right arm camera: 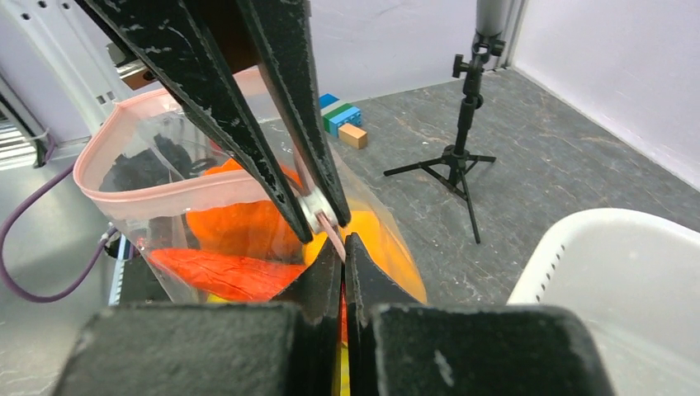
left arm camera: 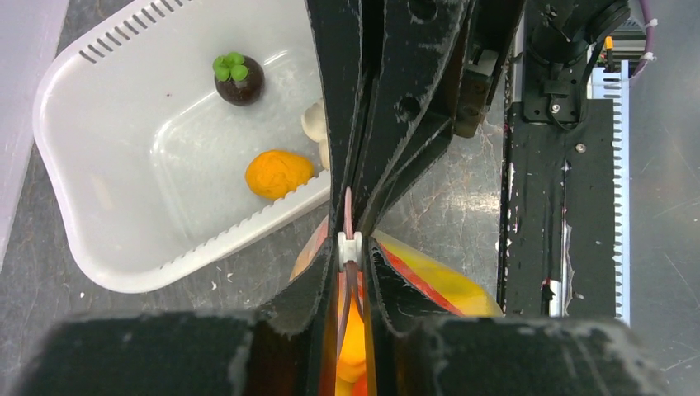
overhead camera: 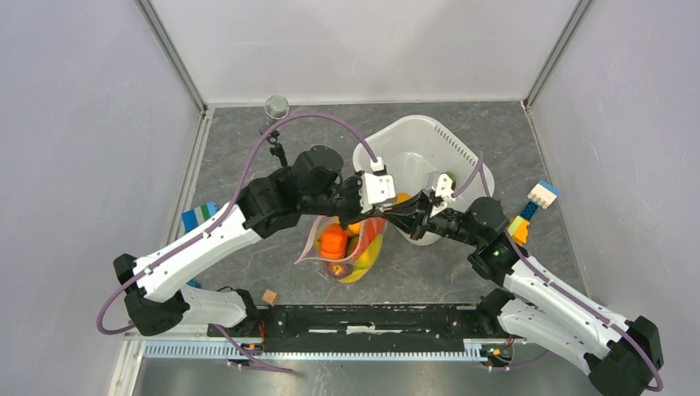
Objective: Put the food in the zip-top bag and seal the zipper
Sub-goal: Zip the zipper food storage bag at the center of the board.
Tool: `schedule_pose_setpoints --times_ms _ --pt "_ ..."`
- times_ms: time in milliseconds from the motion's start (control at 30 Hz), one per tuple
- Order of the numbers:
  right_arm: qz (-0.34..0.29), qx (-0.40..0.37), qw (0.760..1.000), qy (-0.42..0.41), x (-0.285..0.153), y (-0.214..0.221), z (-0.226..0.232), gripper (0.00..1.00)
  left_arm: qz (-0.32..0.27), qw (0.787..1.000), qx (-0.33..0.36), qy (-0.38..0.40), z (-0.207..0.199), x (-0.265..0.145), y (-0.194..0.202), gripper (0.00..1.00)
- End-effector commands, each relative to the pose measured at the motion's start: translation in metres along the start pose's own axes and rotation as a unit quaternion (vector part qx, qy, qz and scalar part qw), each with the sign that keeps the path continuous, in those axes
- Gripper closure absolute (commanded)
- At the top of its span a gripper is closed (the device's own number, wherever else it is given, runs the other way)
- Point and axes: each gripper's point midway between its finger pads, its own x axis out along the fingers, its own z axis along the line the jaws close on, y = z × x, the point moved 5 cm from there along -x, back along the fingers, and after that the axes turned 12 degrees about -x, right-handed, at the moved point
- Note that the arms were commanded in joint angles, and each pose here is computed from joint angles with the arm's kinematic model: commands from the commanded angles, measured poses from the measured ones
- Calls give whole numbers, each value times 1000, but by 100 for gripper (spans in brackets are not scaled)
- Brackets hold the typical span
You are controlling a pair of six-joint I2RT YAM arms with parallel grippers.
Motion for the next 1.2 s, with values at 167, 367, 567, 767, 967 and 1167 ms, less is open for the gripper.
schedule_pose_setpoints --times_ms 167,367,567,767,967,1167 --pt "19 4 992 123 -11 12 -27 100 -15 1000 -8 -14 -5 -33 6 98" --pt "17 4 987 161 -20 14 -31 100 -15 999 -17 -43 -1 -43 15 98" --pt "18 -2 987 158 -26 17 -27 100 -27 996 -19 -86 3 -60 18 98" --pt "-3 -26 998 63 -18 2 -8 86 -52 997 -15 -61 -2 -59 8 98" --pt "-10 -45 999 16 -7 -12 -5 33 -52 998 -9 -18 -7 -45 1 98" --pt "36 -82 996 -21 3 -13 -11 20 -54 999 -2 1 -10 -43 0 98"
